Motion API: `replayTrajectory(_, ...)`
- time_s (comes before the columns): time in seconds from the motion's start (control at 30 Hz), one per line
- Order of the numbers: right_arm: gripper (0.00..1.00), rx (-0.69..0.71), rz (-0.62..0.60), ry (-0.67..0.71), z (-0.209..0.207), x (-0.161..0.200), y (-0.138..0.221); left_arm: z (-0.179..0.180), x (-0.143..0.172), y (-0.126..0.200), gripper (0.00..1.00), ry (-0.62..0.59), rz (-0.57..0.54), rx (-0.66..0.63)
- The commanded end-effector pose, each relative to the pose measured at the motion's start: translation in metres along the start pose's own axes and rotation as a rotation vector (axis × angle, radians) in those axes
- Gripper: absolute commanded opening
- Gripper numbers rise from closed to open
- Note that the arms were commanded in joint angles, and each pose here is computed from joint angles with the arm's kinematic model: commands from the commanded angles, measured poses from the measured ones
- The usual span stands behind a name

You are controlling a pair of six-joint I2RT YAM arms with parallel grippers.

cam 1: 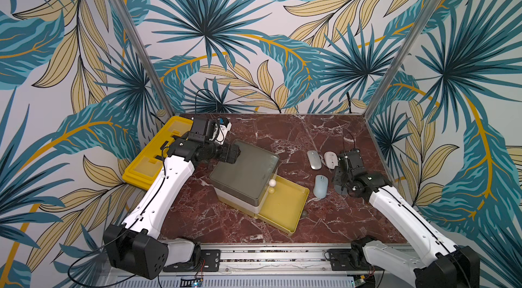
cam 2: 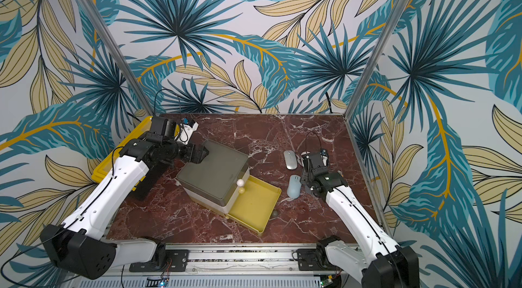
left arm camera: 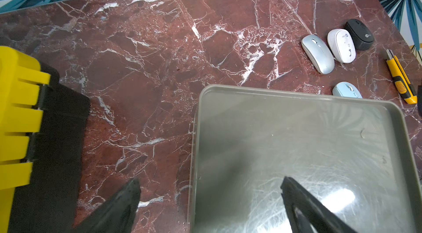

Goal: Take the mice out of the drawer
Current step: Place the mouse at the center of the board.

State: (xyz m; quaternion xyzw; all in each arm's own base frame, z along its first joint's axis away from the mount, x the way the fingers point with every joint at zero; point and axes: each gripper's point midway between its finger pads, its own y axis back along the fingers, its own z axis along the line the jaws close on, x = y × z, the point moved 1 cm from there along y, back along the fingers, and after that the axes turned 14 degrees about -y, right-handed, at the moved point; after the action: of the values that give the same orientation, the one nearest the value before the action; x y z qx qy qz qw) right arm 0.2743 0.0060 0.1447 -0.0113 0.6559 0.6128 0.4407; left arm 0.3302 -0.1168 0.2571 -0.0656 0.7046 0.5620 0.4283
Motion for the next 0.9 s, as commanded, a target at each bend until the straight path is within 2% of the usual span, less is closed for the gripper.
replayTrajectory(0.0,0.33,0.036,0.02,-0.073,-0.011,0.004,-0.022,0.004,0.0,0.006,1.0,0.003,-0.027,-0.021)
replayTrajectory(0.23,0.34,0.069,0.108,-0.143,-0.028,0.014,-0.064,0.008,-0.007,0.012,1.0,0.002,-0.047,-0.039)
replayTrajectory(0.6,0.36,0.027,0.26,0.048,-0.003,0.017,-0.096,0.011,-0.003,0.016,1.0,0.003,-0.055,-0.065)
replayTrajectory(0.87,0.42,0.042,0.338,0.115,0.002,0.024,-0.11,0.012,-0.004,0.014,1.0,0.004,-0.048,-0.062)
